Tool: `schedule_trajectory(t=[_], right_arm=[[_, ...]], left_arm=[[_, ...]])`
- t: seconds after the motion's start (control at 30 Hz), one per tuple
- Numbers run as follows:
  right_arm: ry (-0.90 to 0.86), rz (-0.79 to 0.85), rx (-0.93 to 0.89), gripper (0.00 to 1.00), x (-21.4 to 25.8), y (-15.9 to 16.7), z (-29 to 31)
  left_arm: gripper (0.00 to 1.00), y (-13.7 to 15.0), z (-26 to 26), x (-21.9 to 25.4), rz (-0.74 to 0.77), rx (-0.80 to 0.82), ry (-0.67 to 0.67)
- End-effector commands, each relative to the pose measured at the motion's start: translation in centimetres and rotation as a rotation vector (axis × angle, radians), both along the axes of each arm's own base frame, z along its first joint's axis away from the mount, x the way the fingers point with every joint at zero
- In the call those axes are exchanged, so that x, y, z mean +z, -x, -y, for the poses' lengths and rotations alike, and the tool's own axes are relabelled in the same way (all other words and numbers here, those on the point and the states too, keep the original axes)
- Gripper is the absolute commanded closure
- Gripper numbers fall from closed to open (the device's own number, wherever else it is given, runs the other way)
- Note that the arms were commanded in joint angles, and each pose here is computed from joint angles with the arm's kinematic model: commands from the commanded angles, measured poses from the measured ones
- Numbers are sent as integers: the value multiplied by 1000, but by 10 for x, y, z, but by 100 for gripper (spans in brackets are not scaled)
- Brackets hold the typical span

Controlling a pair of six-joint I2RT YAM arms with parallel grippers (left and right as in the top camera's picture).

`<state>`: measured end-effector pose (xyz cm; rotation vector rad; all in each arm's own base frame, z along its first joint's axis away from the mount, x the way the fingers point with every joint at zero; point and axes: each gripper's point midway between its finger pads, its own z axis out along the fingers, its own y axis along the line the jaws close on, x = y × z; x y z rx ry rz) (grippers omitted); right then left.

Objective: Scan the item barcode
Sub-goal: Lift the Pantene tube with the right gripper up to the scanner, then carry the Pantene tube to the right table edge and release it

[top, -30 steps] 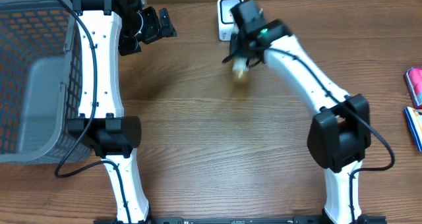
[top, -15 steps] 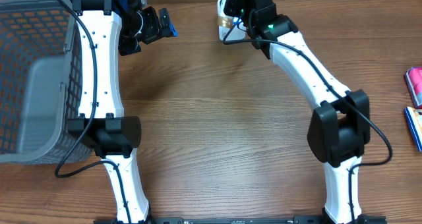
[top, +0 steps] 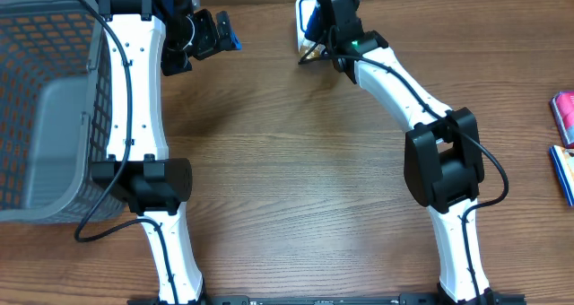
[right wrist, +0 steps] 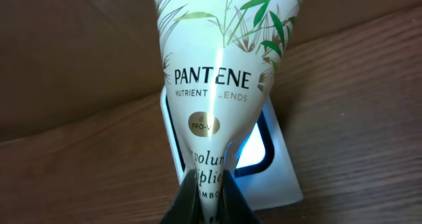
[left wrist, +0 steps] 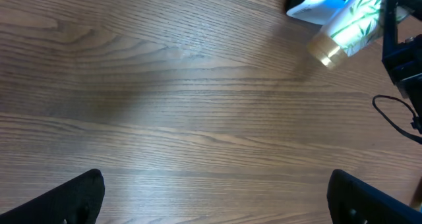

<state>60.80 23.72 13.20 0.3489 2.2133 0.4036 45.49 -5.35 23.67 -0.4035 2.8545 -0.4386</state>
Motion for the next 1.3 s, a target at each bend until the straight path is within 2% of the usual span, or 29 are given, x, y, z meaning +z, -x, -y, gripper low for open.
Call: schedule_trajectory(t=[0.0, 0.17, 0.3, 0.4, 0.47, 0.53, 0.57, 0.7, 0.77, 0.8, 0.83, 0.93, 1.13, 1.27], right_arm=[[-52, 138, -16, 96, 89, -3, 0], [-41, 91, -24, 96, 113, 18, 10], [-64, 41, -100, 96, 139, 38, 46], [-93, -13, -229, 96, 157, 54, 107], [-102, -91, -409, 96, 162, 74, 194], [-94, -160, -529, 96, 156, 93, 253], [-84, -231, -638, 96, 145, 113, 306], [-91, -380, -873, 96, 119, 168, 410], [-112, -429, -996, 96, 108, 201, 460], [-116, -434, -1015, 96, 106, 206, 467], [-137, -456, -1106, 96, 98, 231, 502], [-174, -484, -1250, 96, 78, 273, 556], [-206, -552, -1358, 96, 32, 310, 602], [-208, -585, -1379, 96, 15, 318, 610]], left_arm=[[0, 1, -1, 6, 14, 8, -1], [0, 1, -1, 6, 14, 8, -1], [0, 1, -1, 6, 14, 8, -1], [0, 1, -1, 6, 14, 8, -1], [0, 1, -1, 6, 14, 8, -1], [0, 1, -1, 6, 14, 8, -1], [0, 1, -1, 6, 14, 8, -1], [1, 1, -1, 6, 14, 8, -1], [0, 1, -1, 6, 14, 8, -1], [0, 1, -1, 6, 14, 8, -1], [1, 1, -1, 6, 14, 8, -1], [0, 1, -1, 6, 14, 8, -1], [0, 1, -1, 6, 14, 8, -1], [0, 1, -1, 6, 14, 8, -1]])
